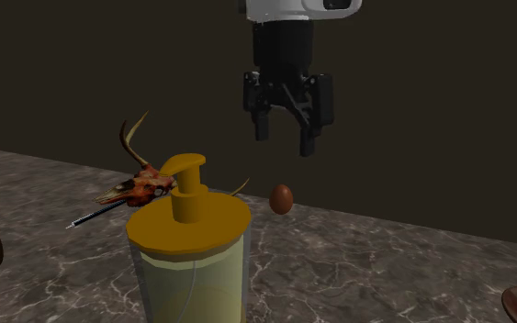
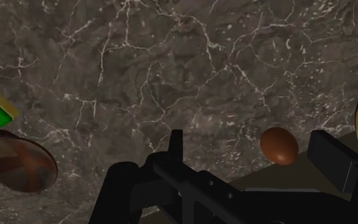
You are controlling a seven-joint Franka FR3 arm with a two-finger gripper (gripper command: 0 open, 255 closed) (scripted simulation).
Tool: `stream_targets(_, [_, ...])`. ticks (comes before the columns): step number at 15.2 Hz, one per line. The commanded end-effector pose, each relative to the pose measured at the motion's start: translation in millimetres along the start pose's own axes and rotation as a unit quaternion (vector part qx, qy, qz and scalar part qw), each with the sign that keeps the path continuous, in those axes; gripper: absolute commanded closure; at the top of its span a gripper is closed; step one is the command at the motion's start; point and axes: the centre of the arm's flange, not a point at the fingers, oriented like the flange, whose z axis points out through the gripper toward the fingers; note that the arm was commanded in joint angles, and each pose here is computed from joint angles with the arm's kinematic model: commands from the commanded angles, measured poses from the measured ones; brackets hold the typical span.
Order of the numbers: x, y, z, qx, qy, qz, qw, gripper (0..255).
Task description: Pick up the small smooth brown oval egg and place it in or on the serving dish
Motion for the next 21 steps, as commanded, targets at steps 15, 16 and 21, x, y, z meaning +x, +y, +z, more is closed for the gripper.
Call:
stream_targets(15, [123.0, -103.4, 142.5, 0.006, -0.031, -0.016, 0.9994, 0])
stream_targets(16, [124.4, -104.7, 144.3, 0.006, -0.031, -0.017, 0.9994, 0])
stream_targets(21, [122.7, -105.0, 170.6, 0.006, -0.031, -0.017, 0.9994, 0])
